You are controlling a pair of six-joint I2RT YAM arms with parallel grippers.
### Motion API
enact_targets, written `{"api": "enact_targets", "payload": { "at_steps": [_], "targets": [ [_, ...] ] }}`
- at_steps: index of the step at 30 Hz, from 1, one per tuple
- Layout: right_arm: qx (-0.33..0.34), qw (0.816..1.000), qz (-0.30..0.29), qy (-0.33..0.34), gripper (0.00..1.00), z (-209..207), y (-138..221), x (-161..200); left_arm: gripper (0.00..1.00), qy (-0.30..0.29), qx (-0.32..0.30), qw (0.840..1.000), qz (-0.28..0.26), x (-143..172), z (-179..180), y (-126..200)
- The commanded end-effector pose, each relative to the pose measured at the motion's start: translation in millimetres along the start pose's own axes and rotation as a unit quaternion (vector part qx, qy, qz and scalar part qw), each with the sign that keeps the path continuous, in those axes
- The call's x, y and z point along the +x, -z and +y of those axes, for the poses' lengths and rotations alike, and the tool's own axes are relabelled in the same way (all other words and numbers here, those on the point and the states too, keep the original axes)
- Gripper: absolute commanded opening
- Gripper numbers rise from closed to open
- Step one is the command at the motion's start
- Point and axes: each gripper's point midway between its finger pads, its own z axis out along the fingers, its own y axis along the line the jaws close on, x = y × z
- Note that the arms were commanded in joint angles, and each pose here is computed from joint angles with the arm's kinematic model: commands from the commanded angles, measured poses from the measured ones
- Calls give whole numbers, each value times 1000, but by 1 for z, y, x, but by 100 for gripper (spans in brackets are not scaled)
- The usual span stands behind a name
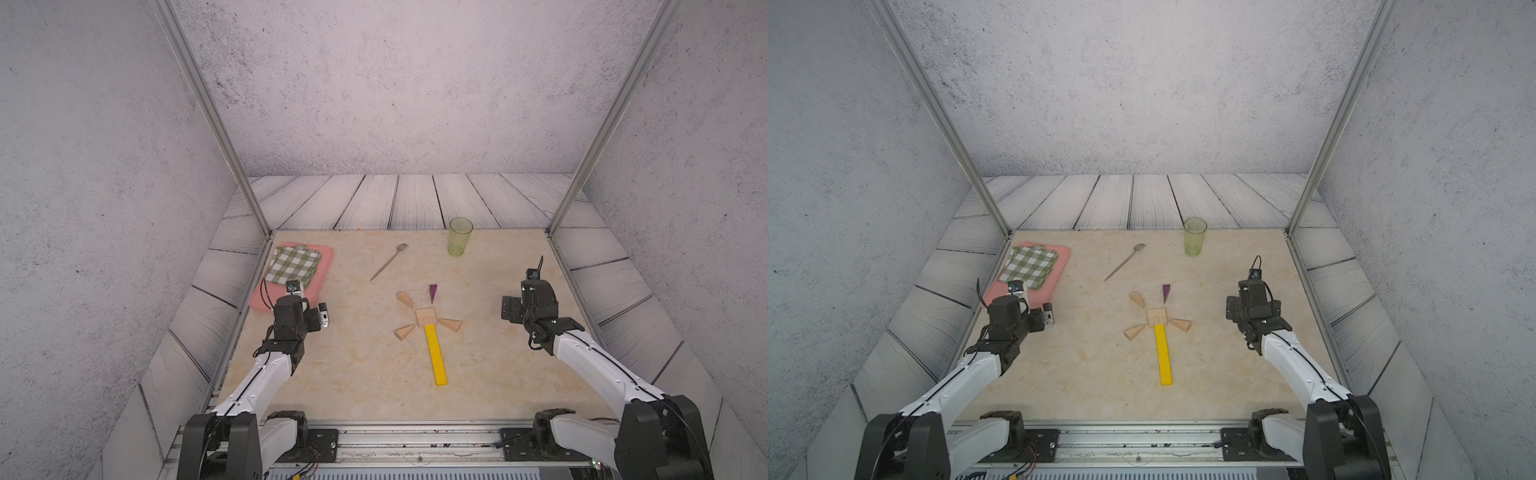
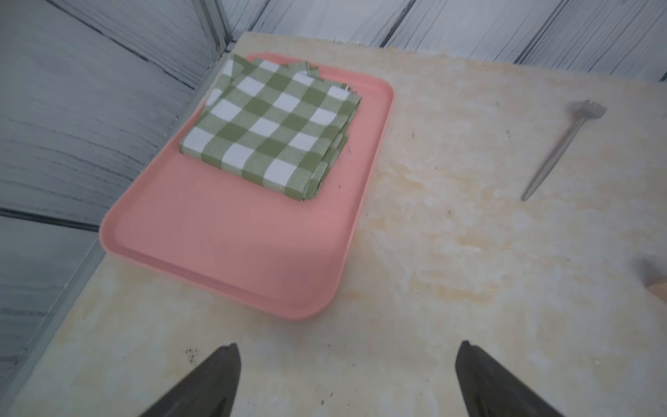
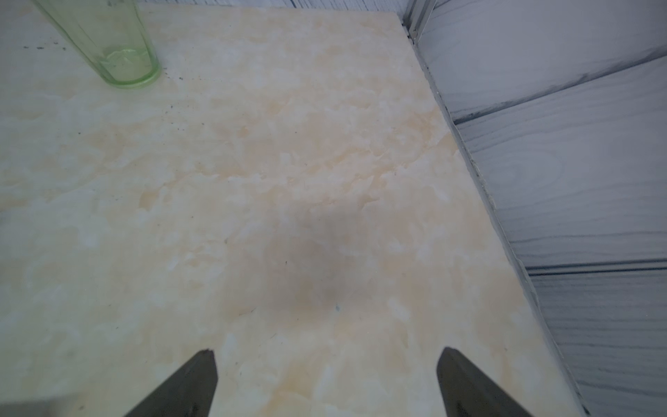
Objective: Assemble a small pinwheel with building blocks
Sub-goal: Reset both arms
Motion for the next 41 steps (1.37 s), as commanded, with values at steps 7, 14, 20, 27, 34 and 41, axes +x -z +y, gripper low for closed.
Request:
{"api": "enact_targets", "payload": {
  "at_steps": [7, 14, 20, 27, 34, 41],
  "targets": [
    [12, 987, -155, -30, 99, -4, -43, -39, 100, -60, 10, 993, -102, -59, -9, -33],
    [-23, 989, -143, -32, 99, 3, -64, -32, 98, -45, -1, 994, -101, -46, 1, -62],
    [-24, 989, -139, -34, 99, 2, -64, -31, 98, -46, 1, 995, -90, -45, 2, -62],
    [-24, 989, -139, -33, 99, 2, -64, -31, 98, -47, 1, 994, -96, -46, 1, -60],
    [-25, 989, -139, -33, 99, 2, -64, -31, 98, -46, 0, 995, -90, -45, 2, -63],
    [-25, 989, -139, -33, 99, 3, -64, -31, 98, -47, 0, 995, -93, -45, 2, -61]
  ]
}}
